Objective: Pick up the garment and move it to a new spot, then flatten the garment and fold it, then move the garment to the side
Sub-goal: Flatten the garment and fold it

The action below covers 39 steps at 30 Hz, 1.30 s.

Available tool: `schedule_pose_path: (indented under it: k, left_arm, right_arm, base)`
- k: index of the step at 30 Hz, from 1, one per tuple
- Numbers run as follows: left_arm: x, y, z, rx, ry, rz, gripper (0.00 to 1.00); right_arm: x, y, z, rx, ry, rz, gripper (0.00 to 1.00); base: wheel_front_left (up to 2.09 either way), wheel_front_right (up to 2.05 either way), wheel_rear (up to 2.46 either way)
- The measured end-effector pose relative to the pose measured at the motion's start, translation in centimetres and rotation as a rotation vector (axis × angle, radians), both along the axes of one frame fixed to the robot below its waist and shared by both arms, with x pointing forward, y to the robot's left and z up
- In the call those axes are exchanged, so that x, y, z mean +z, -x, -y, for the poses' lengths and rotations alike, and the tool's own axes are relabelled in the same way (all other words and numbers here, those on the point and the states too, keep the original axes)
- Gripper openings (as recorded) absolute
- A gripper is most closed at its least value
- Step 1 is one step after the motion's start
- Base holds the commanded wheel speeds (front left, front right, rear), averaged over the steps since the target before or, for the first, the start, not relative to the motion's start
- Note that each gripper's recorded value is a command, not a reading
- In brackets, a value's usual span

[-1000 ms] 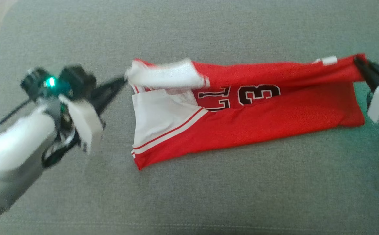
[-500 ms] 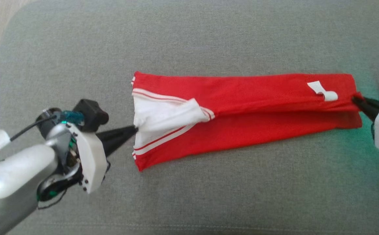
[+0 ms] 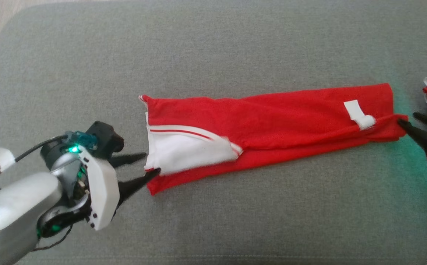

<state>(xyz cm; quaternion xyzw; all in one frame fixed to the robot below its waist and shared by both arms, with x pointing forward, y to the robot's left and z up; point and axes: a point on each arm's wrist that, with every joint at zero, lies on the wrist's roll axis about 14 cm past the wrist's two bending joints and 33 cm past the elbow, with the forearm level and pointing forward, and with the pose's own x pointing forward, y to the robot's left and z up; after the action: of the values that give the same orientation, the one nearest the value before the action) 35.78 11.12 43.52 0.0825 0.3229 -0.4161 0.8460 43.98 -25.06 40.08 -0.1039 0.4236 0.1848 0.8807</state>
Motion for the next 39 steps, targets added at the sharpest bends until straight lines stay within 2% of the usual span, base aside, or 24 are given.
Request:
schedule_pose_path:
  k: [5, 8, 14, 18, 21, 23, 25, 30, 35, 39]
  left_arm:
    - [0.2, -0.9, -0.8, 0.027, -0.004, 0.054, 1.00]
    - [1.4, -2.5, -1.2, 0.074, 0.018, 0.141, 1.00]
    - [7.8, -8.2, -2.4, 0.348, 0.169, 0.474, 1.00]
    - [10.6, -9.3, -3.2, 0.543, 0.268, 0.570, 1.00]
    - [14.4, -9.7, -3.7, 0.684, 0.404, 0.671, 1.00]
    - [15.8, -9.1, -4.1, 0.762, 0.491, 0.712, 1.00]
    - [15.1, -8.1, -4.6, 0.813, 0.525, 0.716, 1.00]
    - [11.6, -5.4, -4.9, 0.867, 0.501, 0.700, 1.00]
    - [11.5, -4.6, -3.9, 0.816, 0.475, 0.753, 1.00]
    - [10.1, -3.9, -3.4, 0.812, 0.464, 0.724, 1.00]
  right_arm:
    - [1.5, -0.6, 0.3, -0.044, -0.035, 0.049, 1.00]
    - [4.0, -2.2, -0.2, -0.094, -0.123, 0.152, 1.00]
    - [10.1, -4.6, -1.9, -0.161, -0.328, 0.425, 1.00]
    - [13.5, -4.9, -3.7, -0.172, -0.463, 0.607, 1.00]
    - [14.5, -4.6, -4.5, -0.214, -0.552, 0.676, 1.00]
    - [14.5, -4.2, -5.2, -0.259, -0.620, 0.687, 1.00]
    - [14.2, -3.7, -5.8, -0.283, -0.654, 0.702, 1.00]
    - [13.2, -2.4, -6.5, -0.310, -0.647, 0.758, 1.00]
    - [9.8, 0.0, -7.6, -0.342, -0.608, 0.732, 1.00]
    - [8.4, 0.9, -8.1, -0.349, -0.576, 0.728, 1.00]
  base:
    - [0.00, 0.00, 0.00]
    - [0.00, 0.00, 0.00]
    - [0.00, 0.00, 0.00]
    - [0.00, 0.00, 0.00]
    - [0.00, 0.00, 0.00]
    - [0.00, 0.00, 0.00]
    - [0.00, 0.00, 0.00]
    - [0.00, 0.00, 0.00]
    - [0.00, 0.00, 0.00]
    - [0.00, 0.00, 0.00]
